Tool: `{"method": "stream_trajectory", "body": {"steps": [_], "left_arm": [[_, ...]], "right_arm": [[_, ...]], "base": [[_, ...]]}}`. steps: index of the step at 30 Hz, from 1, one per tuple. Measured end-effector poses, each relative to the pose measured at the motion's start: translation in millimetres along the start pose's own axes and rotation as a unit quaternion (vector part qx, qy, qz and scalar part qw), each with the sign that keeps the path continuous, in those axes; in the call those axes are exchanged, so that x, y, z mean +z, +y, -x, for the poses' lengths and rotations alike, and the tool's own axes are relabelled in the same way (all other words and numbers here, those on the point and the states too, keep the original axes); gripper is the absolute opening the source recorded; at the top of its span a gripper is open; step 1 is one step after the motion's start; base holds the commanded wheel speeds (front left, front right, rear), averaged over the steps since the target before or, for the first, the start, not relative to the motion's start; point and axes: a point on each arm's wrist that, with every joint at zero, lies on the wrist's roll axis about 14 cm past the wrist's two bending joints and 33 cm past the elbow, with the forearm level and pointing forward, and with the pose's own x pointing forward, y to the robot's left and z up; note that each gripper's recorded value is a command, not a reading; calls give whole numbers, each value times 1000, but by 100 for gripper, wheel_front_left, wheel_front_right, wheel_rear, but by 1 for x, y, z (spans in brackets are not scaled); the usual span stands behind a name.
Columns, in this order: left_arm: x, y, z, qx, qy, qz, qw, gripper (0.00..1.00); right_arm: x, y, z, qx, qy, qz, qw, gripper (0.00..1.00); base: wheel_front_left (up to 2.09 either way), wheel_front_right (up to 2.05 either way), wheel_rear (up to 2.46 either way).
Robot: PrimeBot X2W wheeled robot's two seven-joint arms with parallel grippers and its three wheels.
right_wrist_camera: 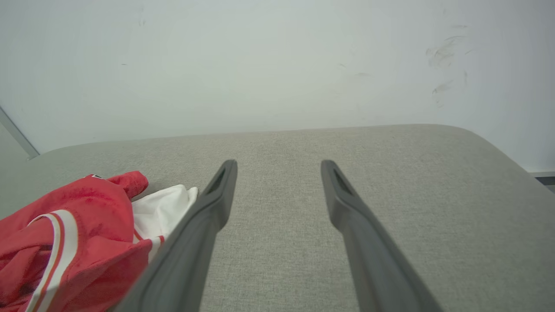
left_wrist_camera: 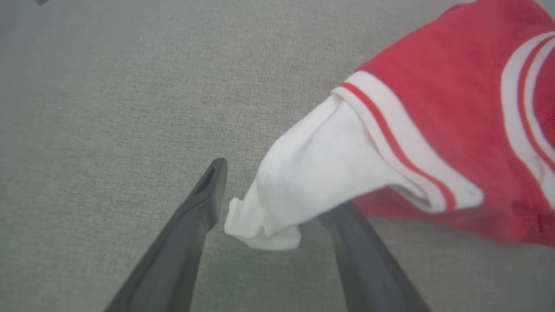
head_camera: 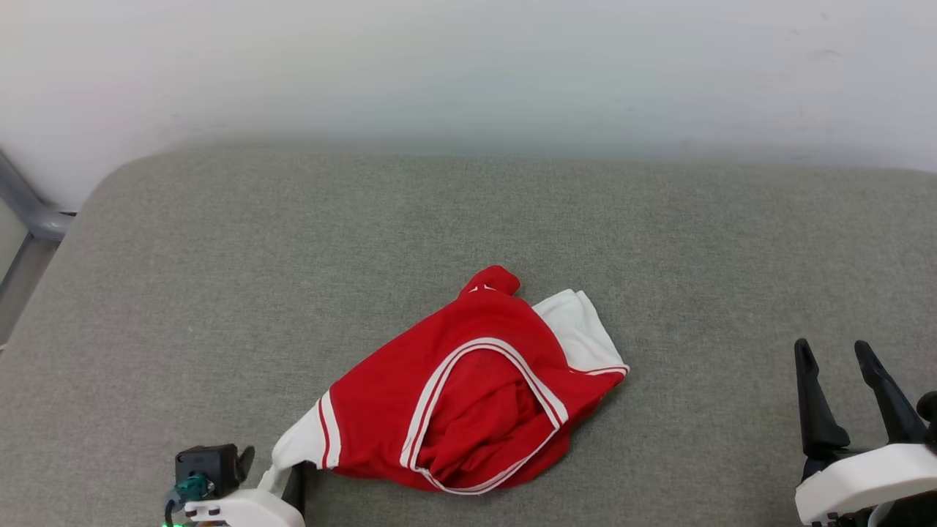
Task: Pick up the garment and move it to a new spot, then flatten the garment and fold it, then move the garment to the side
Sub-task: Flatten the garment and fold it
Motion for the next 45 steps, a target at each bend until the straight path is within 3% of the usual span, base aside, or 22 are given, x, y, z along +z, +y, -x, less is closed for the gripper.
{"method": "stream_trajectory", "body": {"steps": [6,12,21,34,40,42,43,45], "left_arm": [[54,4,10,13,-123,-3,992,100],[98,-2,25,8,-212,7,977,100],[132,-10,38,3,-275,13,961,100],[134,-8,21,13,-271,17,962,100],[122,-1,11,27,-252,21,967,100],[120,2,10,31,-250,22,968,100],[119,2,9,32,-248,23,968,100],[113,1,8,28,-238,29,970,100]], "right_arm": [[-3,6,1,9,13,-15,1000,100],[-37,14,-7,21,93,-43,995,100],[-80,57,-54,87,237,-53,966,100],[-142,119,-105,195,407,36,892,100],[-183,123,-96,217,496,82,837,100],[-188,123,-92,218,515,80,825,100],[-190,122,-89,219,525,79,819,55],[-192,122,-85,220,534,75,813,0]], "base": [[0,0,0],[0,0,0],[0,0,0],[0,0,0],[0,0,0],[0,0,0],[0,0,0],[0,0,0]]}}
